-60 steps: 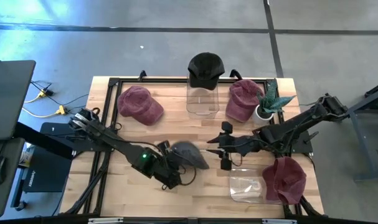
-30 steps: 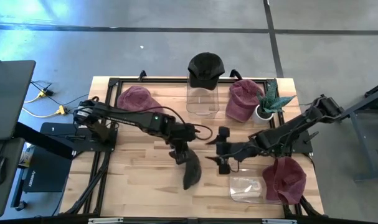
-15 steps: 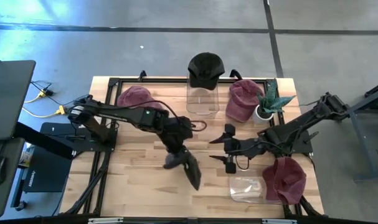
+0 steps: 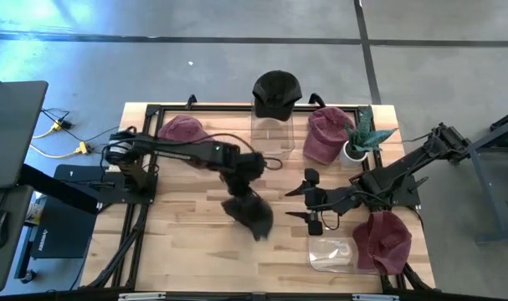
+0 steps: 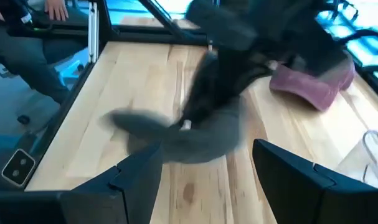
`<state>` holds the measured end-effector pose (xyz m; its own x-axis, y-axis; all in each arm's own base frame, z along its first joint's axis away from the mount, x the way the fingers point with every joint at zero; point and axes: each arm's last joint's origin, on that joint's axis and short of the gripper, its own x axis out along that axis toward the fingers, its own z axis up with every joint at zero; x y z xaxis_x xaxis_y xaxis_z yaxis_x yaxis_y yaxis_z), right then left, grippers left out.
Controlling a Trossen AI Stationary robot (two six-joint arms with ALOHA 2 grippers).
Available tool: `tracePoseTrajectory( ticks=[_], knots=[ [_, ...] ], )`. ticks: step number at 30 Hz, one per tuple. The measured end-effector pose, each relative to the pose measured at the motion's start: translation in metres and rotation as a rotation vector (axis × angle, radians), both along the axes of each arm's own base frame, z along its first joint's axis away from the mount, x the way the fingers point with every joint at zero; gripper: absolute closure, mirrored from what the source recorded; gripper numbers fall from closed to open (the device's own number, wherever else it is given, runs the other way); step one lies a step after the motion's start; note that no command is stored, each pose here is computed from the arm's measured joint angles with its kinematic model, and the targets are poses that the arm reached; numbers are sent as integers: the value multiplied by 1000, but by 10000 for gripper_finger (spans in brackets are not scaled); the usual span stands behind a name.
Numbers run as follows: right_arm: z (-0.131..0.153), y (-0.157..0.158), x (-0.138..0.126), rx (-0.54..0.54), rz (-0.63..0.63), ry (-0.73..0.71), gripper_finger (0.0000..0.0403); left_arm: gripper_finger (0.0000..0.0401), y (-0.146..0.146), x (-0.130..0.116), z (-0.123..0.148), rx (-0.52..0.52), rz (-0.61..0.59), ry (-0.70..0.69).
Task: Pick & Place hat
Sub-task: Put the black cap into the top transparent bin
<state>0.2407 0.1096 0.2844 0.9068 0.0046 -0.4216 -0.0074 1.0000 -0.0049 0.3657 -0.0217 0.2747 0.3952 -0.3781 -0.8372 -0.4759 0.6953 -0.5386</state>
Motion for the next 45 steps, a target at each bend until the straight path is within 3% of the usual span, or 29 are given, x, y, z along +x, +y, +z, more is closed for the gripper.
tracePoseTrajectory(
  ticks=[2, 5, 7, 9, 18, 25, 31, 34, 37, 42, 45],
  knots=[
    [-2, -1, -1, 12, -9, 26, 158, 401, 12, 14, -11, 4, 2, -62],
    [-8, -4, 0, 8, -43, 66, 159, 401, 24, 10, -24, 14, -40, -9],
    [-16, -7, 0, 10, -71, 92, 160, 401, 28, 26, -25, 7, -57, -116],
    [-25, -14, 1, 36, -109, 103, 158, 401, 30, 25, -31, 3, -78, -107],
    [-69, -55, 5, 159, -160, 114, 158, 401, 22, 33, -26, 49, -177, -233],
    [-86, -79, 4, 76, -190, 81, 159, 401, 2, 37, -22, 139, -239, -315],
    [-89, -90, 10, -41, -53, 87, 159, 401, -13, 39, -21, 188, -273, -347],
    [-98, -91, 18, -57, 52, 93, 163, 401, -18, 39, -21, 195, -285, -356],
    [-107, -94, 26, -75, 79, 87, 168, 401, -18, 39, -20, 207, -297, -372],
    [-117, -97, 37, -55, 156, 46, 182, 401, -16, 40, -21, 221, -290, -370],
    [-120, -99, 39, -15, 173, 47, 210, 400, -15, 40, -21, 279, -287, -371]
  ],
)
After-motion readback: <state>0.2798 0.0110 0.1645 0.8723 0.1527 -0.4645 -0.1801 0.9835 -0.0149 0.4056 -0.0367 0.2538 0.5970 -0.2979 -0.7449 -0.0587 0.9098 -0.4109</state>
